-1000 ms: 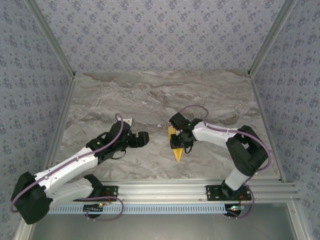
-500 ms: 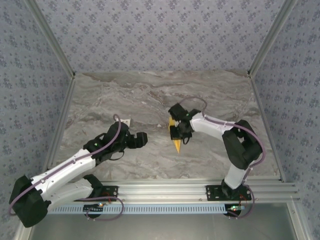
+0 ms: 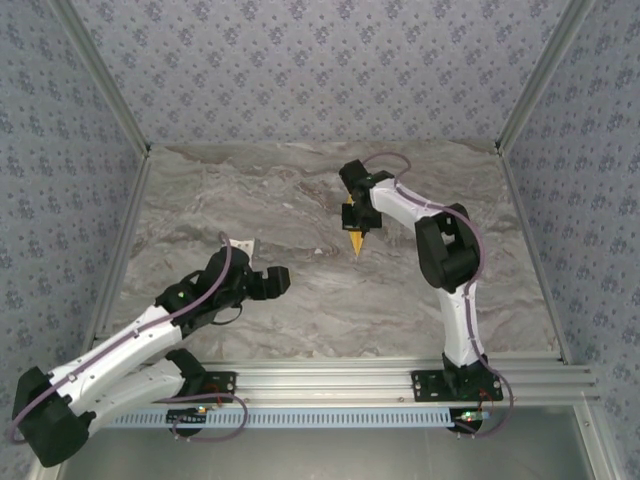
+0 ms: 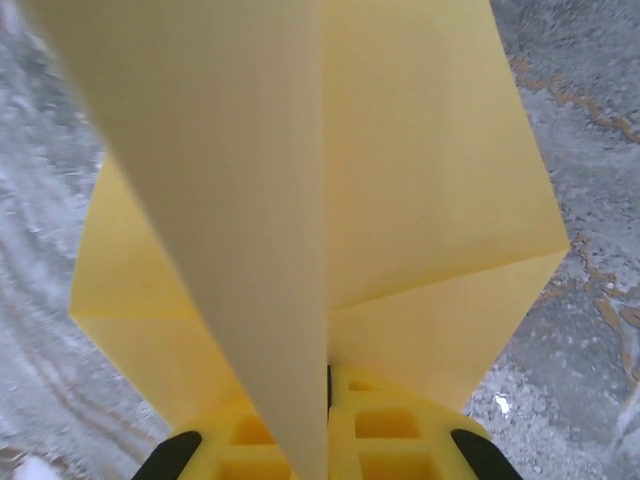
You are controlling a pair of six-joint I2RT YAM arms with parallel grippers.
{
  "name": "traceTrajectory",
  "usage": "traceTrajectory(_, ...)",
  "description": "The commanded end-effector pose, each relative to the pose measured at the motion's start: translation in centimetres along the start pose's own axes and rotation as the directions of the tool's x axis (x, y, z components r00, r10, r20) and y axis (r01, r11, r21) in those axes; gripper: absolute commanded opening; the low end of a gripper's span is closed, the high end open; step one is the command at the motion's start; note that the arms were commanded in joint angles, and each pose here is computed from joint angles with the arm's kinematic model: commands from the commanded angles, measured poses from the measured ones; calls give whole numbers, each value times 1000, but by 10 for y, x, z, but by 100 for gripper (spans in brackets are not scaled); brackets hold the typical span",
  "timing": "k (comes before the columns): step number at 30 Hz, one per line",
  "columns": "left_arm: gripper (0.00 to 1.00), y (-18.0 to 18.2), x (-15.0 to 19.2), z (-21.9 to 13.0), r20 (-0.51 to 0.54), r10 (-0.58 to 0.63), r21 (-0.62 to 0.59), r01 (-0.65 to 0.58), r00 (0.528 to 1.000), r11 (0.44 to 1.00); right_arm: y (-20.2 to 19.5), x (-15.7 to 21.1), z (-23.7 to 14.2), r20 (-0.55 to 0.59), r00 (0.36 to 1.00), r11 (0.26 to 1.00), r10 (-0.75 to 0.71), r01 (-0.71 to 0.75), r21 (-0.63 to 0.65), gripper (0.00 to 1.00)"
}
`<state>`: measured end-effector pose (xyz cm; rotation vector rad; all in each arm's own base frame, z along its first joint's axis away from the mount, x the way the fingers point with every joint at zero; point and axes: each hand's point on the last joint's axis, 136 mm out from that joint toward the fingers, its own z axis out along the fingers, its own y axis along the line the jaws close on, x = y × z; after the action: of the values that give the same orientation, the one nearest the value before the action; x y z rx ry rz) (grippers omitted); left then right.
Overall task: Fold a paper plane with a square sheet of paper (fold left side to right side)
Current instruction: Place the paper plane at the center of the table.
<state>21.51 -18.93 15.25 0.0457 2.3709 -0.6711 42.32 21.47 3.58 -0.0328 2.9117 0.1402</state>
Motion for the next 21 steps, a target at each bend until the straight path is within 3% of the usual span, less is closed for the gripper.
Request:
traceTrajectory(1,90,9,4,-1,-1,12,-28,-12,1000,1000,-6,2,0,-48,998,999,-35,36,30,8)
traceTrajectory(11,90,14,-3,-3,14,9,-61,-8,1000,998,-5,9,5,-84,995,998,-55,57,15,27)
traceTrajectory(21,97,31,-31,-11,62,-110,-44,113,992,993,-13,8,-70,34,994,992,-108,106,63,50)
